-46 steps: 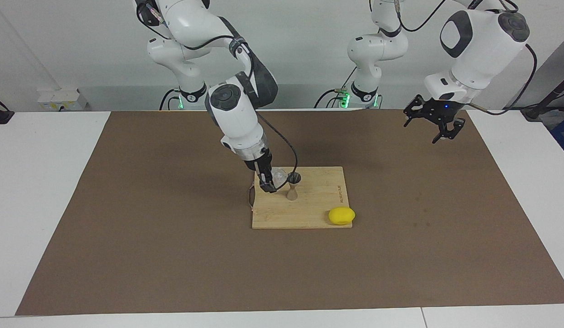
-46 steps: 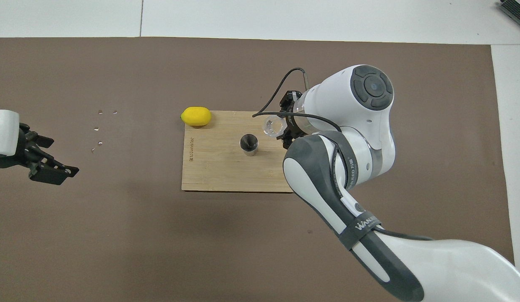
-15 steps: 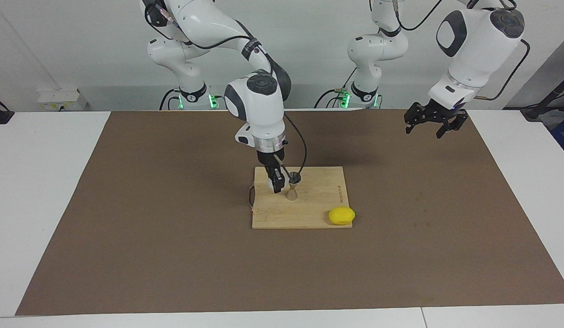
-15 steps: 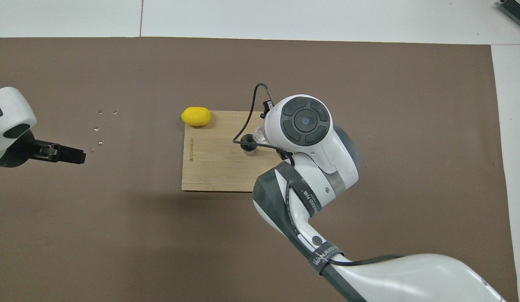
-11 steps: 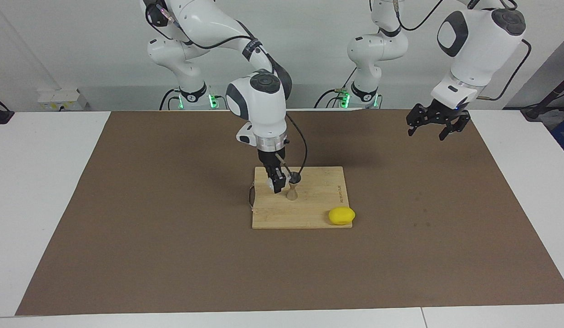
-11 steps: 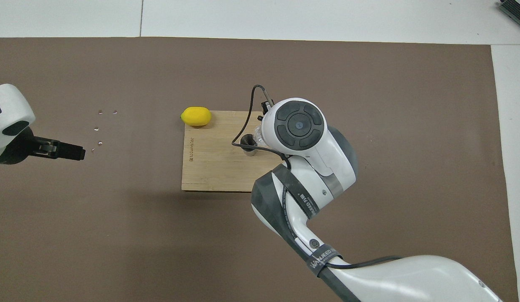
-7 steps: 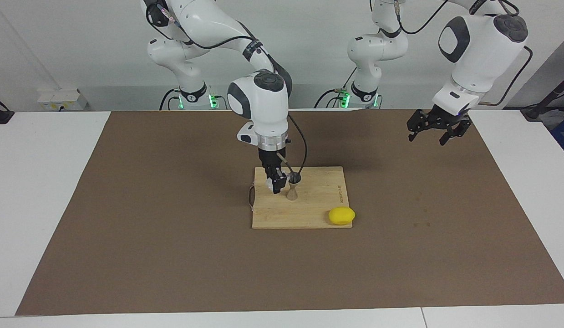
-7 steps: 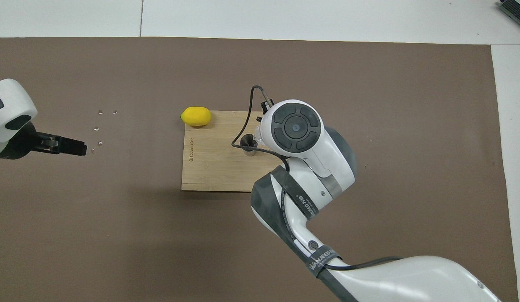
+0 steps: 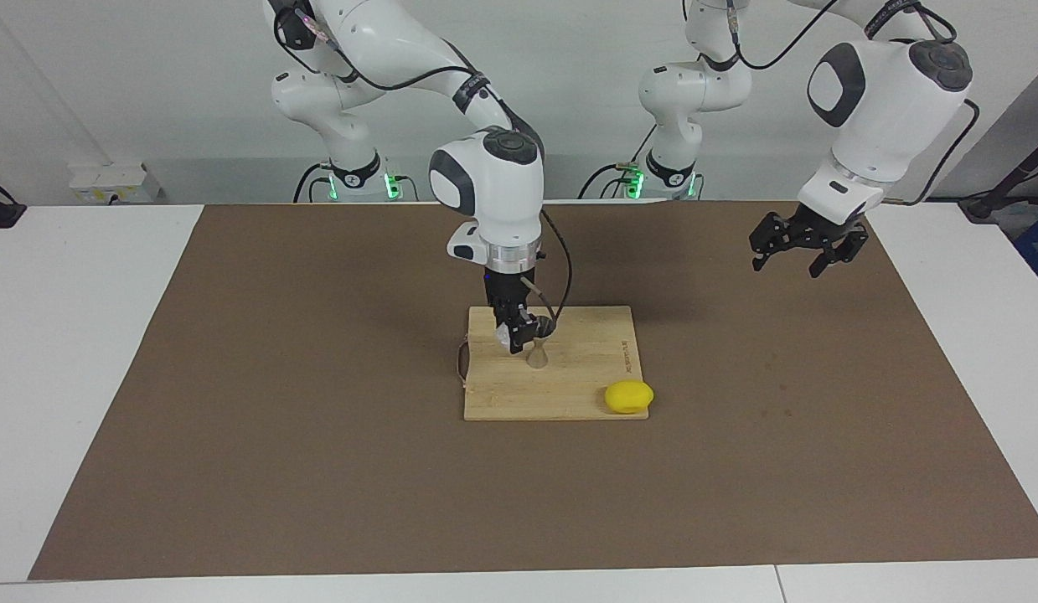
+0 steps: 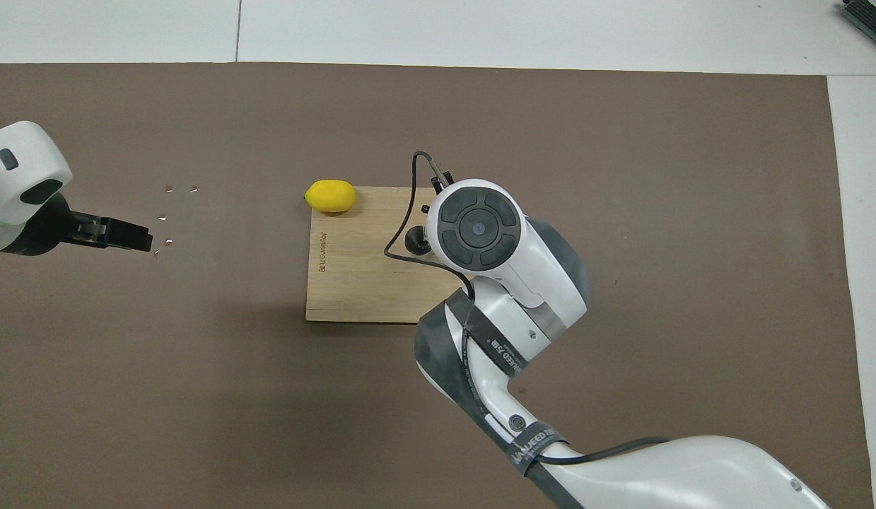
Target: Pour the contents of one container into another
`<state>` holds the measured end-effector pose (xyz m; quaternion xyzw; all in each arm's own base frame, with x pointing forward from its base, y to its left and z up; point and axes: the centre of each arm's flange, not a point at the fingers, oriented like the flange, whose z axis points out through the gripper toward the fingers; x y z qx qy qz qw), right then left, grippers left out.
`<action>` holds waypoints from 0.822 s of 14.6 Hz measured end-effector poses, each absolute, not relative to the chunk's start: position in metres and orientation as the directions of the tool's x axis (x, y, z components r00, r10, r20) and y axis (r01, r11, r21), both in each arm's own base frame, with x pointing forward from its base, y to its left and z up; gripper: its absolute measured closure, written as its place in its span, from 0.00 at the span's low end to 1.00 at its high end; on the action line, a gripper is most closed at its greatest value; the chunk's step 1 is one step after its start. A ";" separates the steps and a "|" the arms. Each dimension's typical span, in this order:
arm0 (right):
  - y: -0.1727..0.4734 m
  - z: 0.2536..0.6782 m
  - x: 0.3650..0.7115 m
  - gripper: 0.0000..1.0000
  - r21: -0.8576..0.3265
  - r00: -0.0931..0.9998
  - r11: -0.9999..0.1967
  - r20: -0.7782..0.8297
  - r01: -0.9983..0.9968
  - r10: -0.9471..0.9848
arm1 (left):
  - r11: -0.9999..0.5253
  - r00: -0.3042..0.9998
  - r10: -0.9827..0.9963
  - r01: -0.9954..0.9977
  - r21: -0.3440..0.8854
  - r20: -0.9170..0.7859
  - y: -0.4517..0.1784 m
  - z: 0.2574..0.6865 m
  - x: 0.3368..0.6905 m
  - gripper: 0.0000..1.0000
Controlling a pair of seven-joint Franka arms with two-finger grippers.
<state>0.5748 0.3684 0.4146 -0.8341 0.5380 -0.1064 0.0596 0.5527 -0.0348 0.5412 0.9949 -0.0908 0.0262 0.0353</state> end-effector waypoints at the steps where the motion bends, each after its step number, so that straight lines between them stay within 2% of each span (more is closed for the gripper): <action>1: 0.368 0.415 0.575 0.49 -0.214 0.398 -0.414 0.113 -0.885 -0.910 | -0.981 0.982 -0.177 -0.181 0.066 0.058 -0.035 0.540 0.553 0.00; 12: 0.369 0.421 0.577 0.49 -0.226 0.397 -0.412 0.111 -0.883 -0.911 | -0.984 0.985 -0.163 -0.167 0.065 0.058 -0.030 0.538 0.555 0.00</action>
